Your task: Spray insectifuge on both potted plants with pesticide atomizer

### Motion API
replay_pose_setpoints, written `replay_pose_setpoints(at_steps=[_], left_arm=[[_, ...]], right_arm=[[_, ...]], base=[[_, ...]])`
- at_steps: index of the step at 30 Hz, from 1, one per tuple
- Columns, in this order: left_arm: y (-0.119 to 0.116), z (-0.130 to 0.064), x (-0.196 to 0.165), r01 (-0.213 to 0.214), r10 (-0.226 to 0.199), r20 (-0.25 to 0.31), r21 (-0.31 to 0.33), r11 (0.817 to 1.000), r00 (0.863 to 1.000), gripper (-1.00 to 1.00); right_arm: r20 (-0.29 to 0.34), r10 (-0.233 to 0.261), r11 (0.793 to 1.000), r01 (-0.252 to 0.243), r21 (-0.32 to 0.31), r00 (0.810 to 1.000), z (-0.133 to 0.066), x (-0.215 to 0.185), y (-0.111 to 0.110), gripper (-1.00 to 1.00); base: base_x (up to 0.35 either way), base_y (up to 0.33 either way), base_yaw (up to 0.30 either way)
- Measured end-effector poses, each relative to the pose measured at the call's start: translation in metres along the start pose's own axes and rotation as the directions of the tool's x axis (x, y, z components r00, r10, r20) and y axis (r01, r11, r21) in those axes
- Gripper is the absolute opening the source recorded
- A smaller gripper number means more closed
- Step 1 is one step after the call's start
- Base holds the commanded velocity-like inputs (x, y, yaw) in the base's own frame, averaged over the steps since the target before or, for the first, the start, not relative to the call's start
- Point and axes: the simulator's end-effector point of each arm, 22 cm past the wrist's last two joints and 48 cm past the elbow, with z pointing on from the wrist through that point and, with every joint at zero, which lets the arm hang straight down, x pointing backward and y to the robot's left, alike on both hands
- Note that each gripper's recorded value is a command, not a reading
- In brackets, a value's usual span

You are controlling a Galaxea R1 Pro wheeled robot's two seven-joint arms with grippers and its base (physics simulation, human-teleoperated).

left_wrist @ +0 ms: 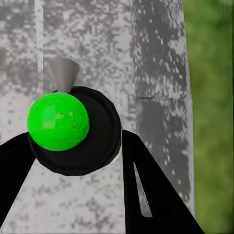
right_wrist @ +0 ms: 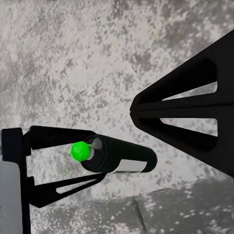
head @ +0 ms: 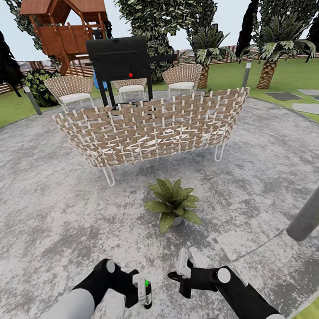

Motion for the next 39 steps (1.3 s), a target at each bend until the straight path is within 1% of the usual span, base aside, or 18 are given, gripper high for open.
replay_pose_setpoints(at_steps=[4,7,10,13,26,31,39], left_arm=[[-0.003,0.006,-0.016,-0.009,0.008,0.025,0.005,1.0,1.0,-1.0],[-0.001,0.008,-0.033,0.006,-0.006,0.074,-0.002,1.0,0.997,-1.0],[-0.001,0.008,-0.041,-0.014,0.014,0.102,-0.006,1.0,0.995,-1.0],[-0.003,0.01,-0.048,-0.024,0.024,0.115,-0.003,1.0,0.993,-1.0],[-0.008,0.018,-0.07,-0.034,0.033,0.147,0.006,0.999,0.989,-1.0],[-0.005,0.015,-0.083,-0.001,0.002,0.206,-0.003,1.0,0.979,-1.0],[-0.005,0.015,-0.084,-0.001,0.002,0.214,-0.004,1.0,0.977,-1.0]], right_arm=[[-0.002,0.0,1.0,0.0,-0.001,1.0,0.0,0.001,0.0,-1.0],[-0.005,0.002,1.0,-0.002,-0.002,1.0,0.0,0.003,0.001,-1.0],[-0.006,0.002,1.0,-0.002,-0.002,1.0,0.0,0.003,0.001,-1.0],[-0.007,0.001,1.0,-0.001,-0.002,1.0,0.0,0.003,0.001,-1.0],[-0.007,0.001,1.0,-0.001,-0.002,1.0,0.0,0.003,0.001,-1.0],[-0.007,0.0,1.0,0.0,-0.002,1.0,0.0,0.003,0.001,-1.0],[-0.006,0.0,1.0,0.0,-0.002,1.0,0.0,0.003,0.0,-1.0]], base=[[0.0,0.0,0.0],[0.0,0.0,0.0],[0.0,0.0,0.0],[0.0,0.0,0.0],[0.0,0.0,0.0],[0.0,0.0,0.0],[0.0,0.0,0.0]])
